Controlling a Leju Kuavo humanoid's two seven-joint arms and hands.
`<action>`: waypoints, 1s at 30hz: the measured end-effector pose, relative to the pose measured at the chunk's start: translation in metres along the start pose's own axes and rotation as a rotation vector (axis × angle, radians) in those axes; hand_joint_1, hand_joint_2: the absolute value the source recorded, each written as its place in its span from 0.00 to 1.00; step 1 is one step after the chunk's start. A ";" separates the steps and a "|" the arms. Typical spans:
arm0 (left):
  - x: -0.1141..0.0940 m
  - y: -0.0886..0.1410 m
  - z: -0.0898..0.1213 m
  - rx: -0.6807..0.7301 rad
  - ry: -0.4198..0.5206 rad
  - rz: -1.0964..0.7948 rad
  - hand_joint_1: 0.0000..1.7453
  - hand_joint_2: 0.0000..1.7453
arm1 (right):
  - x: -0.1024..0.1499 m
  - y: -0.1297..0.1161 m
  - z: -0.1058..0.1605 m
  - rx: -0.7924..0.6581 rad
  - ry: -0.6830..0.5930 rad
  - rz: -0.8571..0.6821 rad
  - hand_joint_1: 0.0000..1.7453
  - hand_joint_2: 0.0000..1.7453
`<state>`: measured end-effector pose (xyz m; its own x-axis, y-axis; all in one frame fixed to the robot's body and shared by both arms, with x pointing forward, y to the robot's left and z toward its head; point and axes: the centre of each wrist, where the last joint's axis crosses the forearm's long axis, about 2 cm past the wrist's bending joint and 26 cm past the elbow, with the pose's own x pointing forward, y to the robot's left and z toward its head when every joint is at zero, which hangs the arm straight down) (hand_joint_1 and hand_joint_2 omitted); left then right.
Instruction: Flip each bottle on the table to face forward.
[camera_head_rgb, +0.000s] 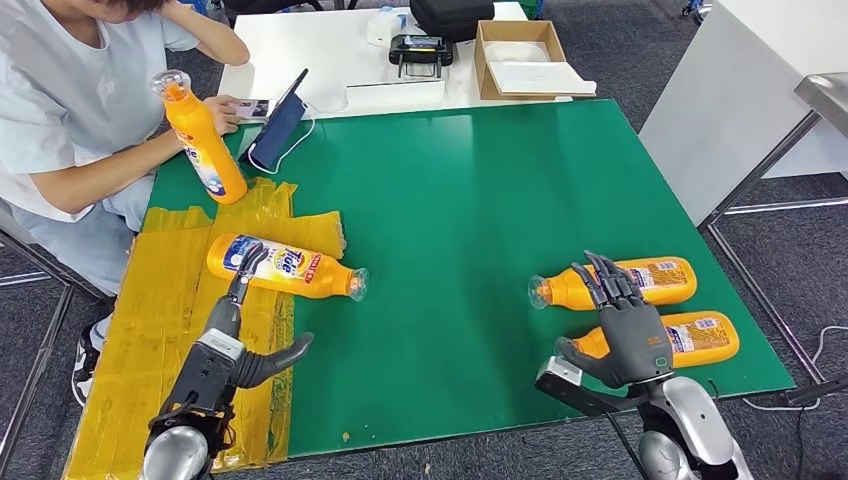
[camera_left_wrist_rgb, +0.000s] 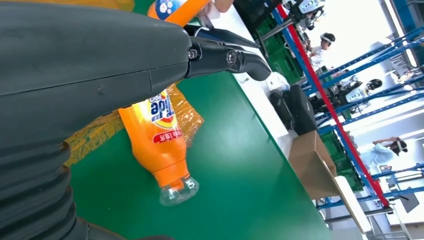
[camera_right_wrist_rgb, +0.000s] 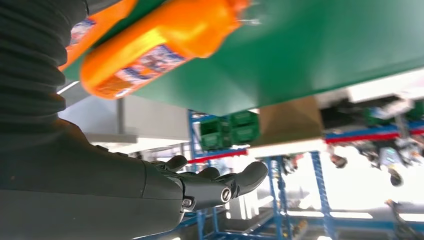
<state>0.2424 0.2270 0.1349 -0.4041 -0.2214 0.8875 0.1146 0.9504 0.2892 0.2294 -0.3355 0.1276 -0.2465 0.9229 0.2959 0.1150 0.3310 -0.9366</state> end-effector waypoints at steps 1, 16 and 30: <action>0.001 0.000 0.000 0.000 -0.002 0.000 0.00 1.00 | -0.005 -0.001 0.001 0.007 0.016 0.012 0.00 1.00; 0.003 0.001 -0.003 -0.016 -0.009 0.024 0.00 1.00 | -0.074 -0.021 -0.009 0.077 0.191 0.100 0.00 1.00; 0.002 -0.003 -0.011 -0.041 -0.006 0.044 0.00 1.00 | -0.096 -0.026 -0.034 0.079 0.242 0.202 0.00 1.00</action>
<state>0.2516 0.2214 0.1396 -0.4035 -0.1781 0.8975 0.1691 0.9495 0.2644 0.2831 -0.4264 0.1301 0.0103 0.9915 0.1297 0.0613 0.1288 -0.9898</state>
